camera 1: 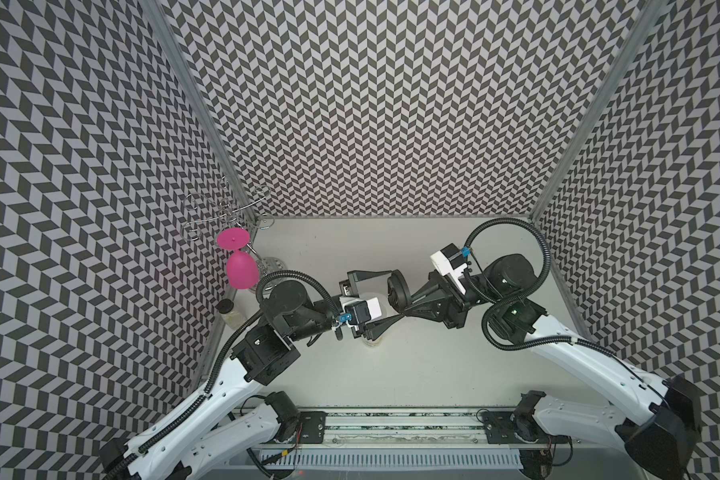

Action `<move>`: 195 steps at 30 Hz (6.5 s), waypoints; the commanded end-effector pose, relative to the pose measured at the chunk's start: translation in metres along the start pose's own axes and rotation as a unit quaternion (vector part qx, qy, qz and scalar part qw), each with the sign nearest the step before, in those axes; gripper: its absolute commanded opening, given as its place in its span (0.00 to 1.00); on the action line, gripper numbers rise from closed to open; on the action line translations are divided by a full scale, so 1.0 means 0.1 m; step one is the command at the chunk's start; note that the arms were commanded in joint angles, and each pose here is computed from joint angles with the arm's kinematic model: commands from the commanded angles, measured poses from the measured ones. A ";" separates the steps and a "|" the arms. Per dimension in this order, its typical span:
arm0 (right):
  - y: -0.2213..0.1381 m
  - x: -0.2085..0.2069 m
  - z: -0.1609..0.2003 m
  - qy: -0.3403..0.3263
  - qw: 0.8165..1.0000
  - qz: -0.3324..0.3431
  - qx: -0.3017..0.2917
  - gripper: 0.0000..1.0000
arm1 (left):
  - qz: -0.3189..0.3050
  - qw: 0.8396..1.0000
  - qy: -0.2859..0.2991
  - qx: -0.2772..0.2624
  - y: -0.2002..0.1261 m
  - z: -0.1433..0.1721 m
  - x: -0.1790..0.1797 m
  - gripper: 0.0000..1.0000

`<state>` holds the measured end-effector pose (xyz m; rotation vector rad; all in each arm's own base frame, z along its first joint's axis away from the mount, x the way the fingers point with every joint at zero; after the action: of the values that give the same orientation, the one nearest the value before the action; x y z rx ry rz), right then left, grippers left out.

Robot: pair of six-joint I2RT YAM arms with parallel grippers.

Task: Put the leak-proof paper on the milk tea cups
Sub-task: Pick up the cup lid from the center of the board, then place the cup lid on the cup, then adjust the cup lid on the cup.

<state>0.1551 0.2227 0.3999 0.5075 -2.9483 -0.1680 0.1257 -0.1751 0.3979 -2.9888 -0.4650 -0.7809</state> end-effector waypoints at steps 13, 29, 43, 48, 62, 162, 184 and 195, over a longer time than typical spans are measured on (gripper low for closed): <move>0.06 0.02 -0.07 -0.014 1.000 0.001 -0.020 0.11 | 0.003 1.000 0.020 -0.011 0.00 -0.05 0.00 0.74; -0.10 0.12 -0.22 -0.049 0.990 0.119 -0.053 0.74 | -0.020 0.998 -0.021 0.054 -0.08 -0.04 0.03 0.61; -0.70 0.05 -0.05 -0.034 0.872 0.486 -0.048 0.76 | -0.080 0.912 -0.258 0.308 -0.24 -0.23 0.24 0.50; -0.76 0.00 0.01 -0.016 0.850 0.526 -0.041 0.75 | -0.119 0.851 -0.341 0.381 -0.10 -0.21 0.37 0.50; -0.80 -0.03 0.16 0.021 0.842 0.538 -0.032 0.74 | -0.151 0.711 -0.487 0.485 0.26 0.19 0.31 0.46; -0.85 0.11 0.35 0.034 0.852 0.522 -0.024 0.74 | -0.247 0.630 -0.425 0.601 0.54 0.95 0.17 1.00; -0.08 0.01 0.63 -0.083 0.885 0.405 0.215 0.74 | -0.350 0.597 -0.685 0.225 -0.84 1.12 0.44 0.86; 0.23 -0.27 0.88 -0.026 0.891 0.388 0.235 0.78 | -0.266 0.551 -0.779 0.133 -1.03 1.46 0.06 0.75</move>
<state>0.1554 0.2512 0.3011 -0.6436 -2.9374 0.7141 0.1704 -0.0552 0.2550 -2.0453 -1.3999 1.9645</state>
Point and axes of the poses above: each gripper's point midway between its finger pads, its own y axis out along the fingers, its own x axis along the line the jaws close on, z = x × y, the point moved 10 cm from there along -y, back along the fingers, and after that the axes turned 7 degrees about -y, right-handed, at the moved point
